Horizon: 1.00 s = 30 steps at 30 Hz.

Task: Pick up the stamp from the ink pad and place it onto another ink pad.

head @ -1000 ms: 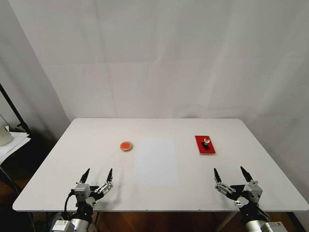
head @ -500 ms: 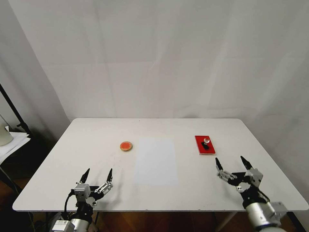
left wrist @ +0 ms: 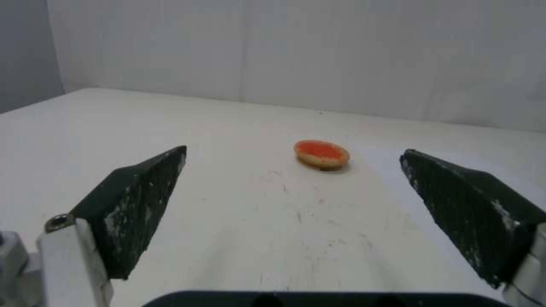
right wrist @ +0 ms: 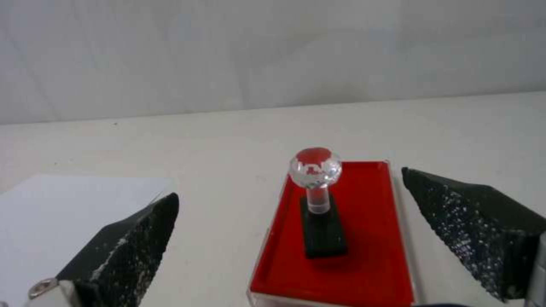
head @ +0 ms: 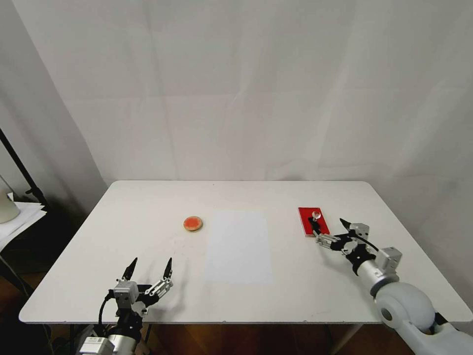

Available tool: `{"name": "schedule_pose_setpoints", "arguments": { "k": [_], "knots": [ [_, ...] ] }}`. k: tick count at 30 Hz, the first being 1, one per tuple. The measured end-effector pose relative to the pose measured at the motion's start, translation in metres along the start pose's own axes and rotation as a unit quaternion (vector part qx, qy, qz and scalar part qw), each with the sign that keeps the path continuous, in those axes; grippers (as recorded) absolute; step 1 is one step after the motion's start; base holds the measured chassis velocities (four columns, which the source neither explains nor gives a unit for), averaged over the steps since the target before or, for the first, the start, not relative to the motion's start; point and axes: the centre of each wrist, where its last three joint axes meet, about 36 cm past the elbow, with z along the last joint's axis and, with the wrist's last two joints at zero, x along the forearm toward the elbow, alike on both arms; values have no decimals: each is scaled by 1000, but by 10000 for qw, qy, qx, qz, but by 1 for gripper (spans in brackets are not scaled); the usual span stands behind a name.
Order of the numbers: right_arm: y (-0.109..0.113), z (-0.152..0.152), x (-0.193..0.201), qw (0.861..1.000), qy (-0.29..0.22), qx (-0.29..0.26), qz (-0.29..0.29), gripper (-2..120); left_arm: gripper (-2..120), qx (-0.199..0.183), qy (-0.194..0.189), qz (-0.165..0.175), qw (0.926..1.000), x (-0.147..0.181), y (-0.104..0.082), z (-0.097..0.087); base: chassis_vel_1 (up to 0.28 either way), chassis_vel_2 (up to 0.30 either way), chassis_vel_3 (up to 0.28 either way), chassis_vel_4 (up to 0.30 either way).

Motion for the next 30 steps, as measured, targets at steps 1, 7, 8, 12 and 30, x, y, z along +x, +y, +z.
{"name": "schedule_pose_setpoints", "arguments": {
  "k": [1, 7, 8, 12, 30],
  "knots": [
    [0, 2, -5, 10000, 19, -11, 15, 100, 100, -1, 1, 0, 10000, 0, 0, 0, 0, 0, 0, 0],
    [4, 14, -20, 9997, 43, -154, 172, 99, 100, 0, 1, 0, 10000, 0, 0, 0, 0, 0, 0, 0],
    [4, 15, -22, 9996, 30, -179, 212, 98, 100, 0, 1, 0, 10000, 0, 0, 0, 0, 0, 0, 0],
    [2, 17, -26, 9993, 16, -213, 296, 92, 100, 0, 1, 0, 10000, 0, 0, 0, 0, 0, 0, 0],
    [-4, 23, -32, 9990, 51, -239, 387, 32, 100, 0, 1, 0, 10000, 0, 0, 0, 0, 0, 0, 0]
  ]
}}
